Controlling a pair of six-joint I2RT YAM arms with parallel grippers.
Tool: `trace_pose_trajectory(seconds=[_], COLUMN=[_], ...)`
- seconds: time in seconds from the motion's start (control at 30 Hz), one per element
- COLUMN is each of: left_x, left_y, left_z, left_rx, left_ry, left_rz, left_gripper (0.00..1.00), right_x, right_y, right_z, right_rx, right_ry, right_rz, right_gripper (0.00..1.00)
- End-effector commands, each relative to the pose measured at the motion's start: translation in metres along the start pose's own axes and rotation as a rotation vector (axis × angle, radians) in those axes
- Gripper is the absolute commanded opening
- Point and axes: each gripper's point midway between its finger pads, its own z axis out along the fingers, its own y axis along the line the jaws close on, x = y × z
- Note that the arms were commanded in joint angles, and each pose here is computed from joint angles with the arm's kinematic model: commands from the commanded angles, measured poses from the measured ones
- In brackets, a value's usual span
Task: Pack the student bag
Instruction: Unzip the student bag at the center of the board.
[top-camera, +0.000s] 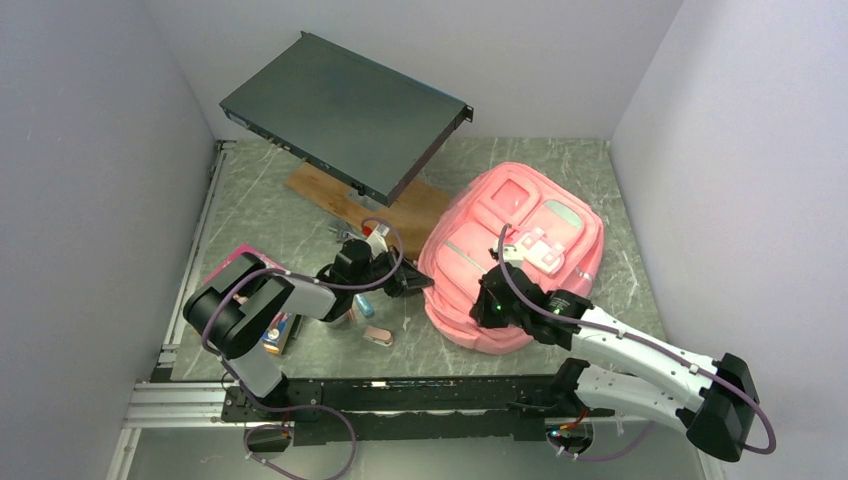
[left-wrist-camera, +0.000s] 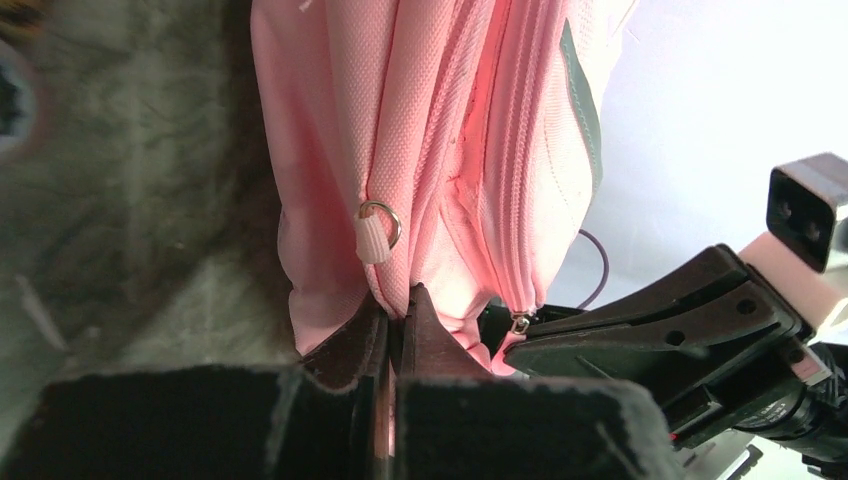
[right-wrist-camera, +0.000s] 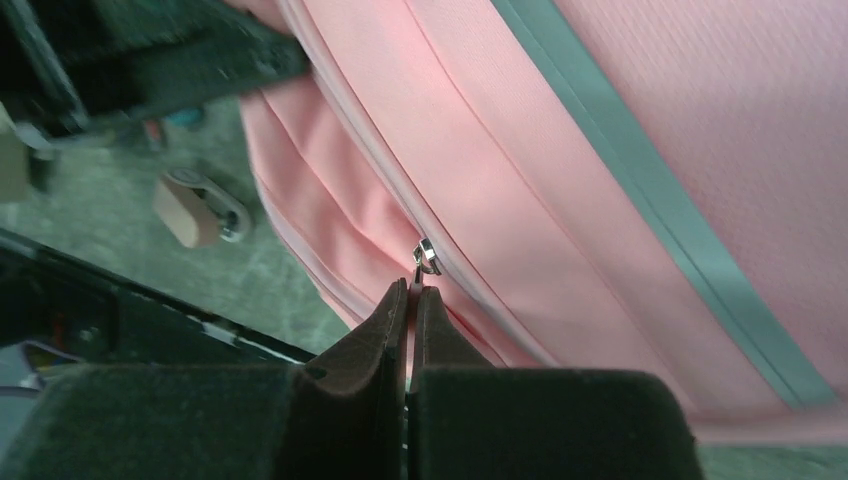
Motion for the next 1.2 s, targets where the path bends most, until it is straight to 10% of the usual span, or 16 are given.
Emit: trace_pose_trajectory(seconds=[0.0, 0.77, 1.17], left_x=[0.011, 0.045, 0.042], left_y=[-0.05, -0.04, -0.034], left_z=[0.006, -0.002, -0.007], left_rx=[0.189, 0.204, 0.059], left_ry=[-0.028, -0.004, -0.017], left_rz=[0.054, 0.03, 0.159], left_gripper=[0.0, 0.0, 0.0], right_x=[-0.051, -0.208, -0.242], right_y=[0.089, 0.06, 0.027], right_z=[-0.011, 0.051, 0.058], right_rx=[-0.31, -0.194, -0.225], right_ry=[-0.112, -0.344, -0.381], right_rz=[0.142, 0.648, 0.61], right_gripper=[0.0, 0.0, 0.14])
